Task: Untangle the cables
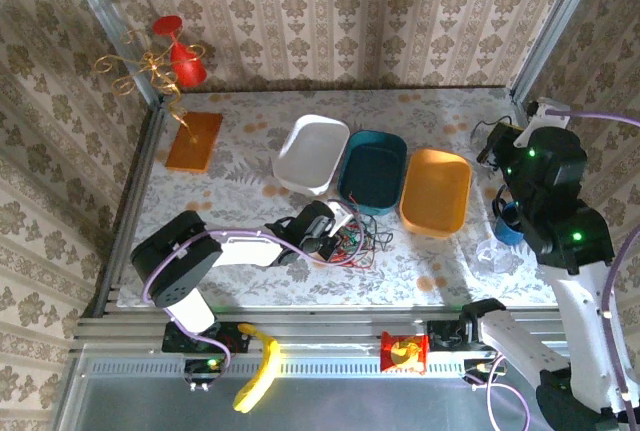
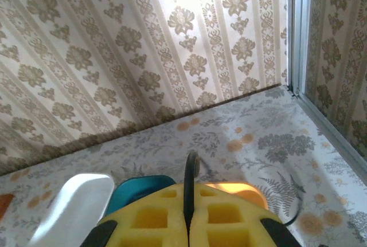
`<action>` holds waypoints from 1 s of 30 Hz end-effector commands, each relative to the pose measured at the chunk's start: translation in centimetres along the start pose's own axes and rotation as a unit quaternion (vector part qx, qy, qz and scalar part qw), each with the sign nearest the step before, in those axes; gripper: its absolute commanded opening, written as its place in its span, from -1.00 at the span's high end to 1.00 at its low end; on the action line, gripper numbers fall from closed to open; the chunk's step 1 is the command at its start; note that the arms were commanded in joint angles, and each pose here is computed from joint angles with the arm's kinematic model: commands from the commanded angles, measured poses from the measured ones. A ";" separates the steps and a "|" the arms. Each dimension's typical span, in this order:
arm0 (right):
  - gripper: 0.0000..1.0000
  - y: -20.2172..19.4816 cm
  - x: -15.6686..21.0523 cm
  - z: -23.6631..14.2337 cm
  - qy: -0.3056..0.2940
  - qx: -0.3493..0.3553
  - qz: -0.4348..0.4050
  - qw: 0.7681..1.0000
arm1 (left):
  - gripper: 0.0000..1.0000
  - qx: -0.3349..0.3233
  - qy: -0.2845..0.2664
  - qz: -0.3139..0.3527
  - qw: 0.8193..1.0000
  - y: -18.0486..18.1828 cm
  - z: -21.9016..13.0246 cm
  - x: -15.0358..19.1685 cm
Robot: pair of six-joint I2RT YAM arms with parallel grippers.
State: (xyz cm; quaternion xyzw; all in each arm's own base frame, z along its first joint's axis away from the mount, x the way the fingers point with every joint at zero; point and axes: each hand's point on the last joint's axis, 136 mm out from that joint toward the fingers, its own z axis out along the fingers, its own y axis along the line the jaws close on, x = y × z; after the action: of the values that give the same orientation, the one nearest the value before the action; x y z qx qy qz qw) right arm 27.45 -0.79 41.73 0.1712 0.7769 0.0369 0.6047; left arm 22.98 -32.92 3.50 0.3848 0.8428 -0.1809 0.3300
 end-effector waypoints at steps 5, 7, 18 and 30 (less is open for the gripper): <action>1.00 0.1 2.2 3.5 0.029 0.000 -0.002 1.000 | 1.00 -0.036 0.038 -0.008 0.999 1.4 -1.3 2.3; 1.00 0.3 3.7 4.6 0.046 -0.004 -0.001 0.999 | 1.00 -0.038 0.036 -0.007 0.999 1.5 -1.4 2.2; 1.00 -0.6 15.7 9.4 0.177 -0.007 0.043 0.983 | 1.00 -0.037 0.038 -0.002 0.999 1.5 -1.2 2.4; 1.00 -5.4 27.2 12.4 0.294 0.091 0.092 0.947 | 1.00 -0.039 0.029 0.003 0.999 1.5 -1.7 1.6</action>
State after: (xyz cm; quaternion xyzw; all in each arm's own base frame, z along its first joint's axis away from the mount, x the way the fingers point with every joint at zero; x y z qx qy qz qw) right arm 31.75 1.26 12.93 0.2416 0.9100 0.0644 0.3308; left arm 22.89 -31.37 3.60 0.3783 0.8519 -0.1547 0.3275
